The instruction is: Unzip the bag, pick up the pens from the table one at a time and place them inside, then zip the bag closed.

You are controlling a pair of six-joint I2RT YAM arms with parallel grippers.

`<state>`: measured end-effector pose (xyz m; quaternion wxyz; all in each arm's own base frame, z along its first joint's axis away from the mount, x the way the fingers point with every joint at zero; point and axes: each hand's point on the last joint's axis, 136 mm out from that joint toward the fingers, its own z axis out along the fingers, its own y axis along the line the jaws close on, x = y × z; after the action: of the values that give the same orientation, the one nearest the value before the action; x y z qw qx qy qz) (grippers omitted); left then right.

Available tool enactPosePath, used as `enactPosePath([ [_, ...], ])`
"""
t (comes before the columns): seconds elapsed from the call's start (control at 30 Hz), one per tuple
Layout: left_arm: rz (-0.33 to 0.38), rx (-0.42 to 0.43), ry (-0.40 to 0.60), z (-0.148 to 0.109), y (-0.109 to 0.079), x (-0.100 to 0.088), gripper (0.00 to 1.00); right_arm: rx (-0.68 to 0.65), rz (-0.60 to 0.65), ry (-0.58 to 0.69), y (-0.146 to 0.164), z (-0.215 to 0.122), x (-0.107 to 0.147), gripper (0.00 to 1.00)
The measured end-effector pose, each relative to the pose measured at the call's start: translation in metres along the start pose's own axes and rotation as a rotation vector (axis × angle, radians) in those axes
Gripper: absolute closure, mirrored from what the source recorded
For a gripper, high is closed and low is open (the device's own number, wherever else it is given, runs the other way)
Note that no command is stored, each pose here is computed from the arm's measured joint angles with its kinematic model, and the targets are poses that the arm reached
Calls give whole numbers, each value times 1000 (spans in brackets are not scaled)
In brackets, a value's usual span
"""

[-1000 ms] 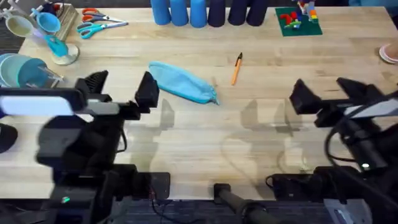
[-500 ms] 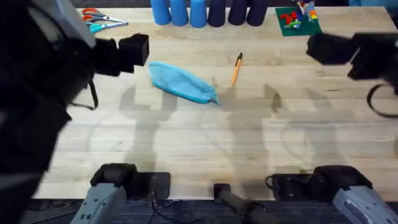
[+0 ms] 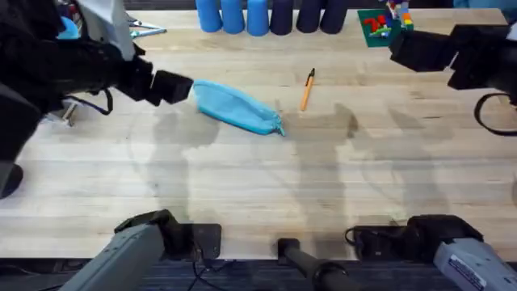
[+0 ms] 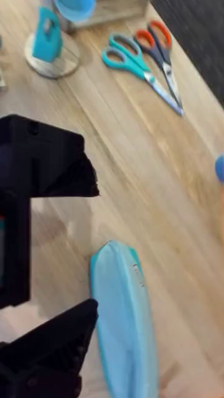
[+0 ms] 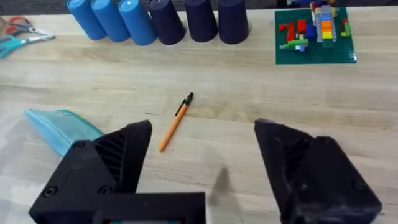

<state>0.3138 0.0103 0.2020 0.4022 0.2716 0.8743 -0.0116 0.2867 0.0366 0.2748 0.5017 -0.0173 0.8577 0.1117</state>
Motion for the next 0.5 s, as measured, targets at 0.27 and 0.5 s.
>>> enactPosePath([
  [0.27, 154, 36, -51, 1, 14, 8, 8, 0, 1, 5, 0, 0, 1, 5],
  [0.5, 217, 51, -72, 1, 11, 4, 8, 1, 4, 18, 0, 0, 4, 6],
])
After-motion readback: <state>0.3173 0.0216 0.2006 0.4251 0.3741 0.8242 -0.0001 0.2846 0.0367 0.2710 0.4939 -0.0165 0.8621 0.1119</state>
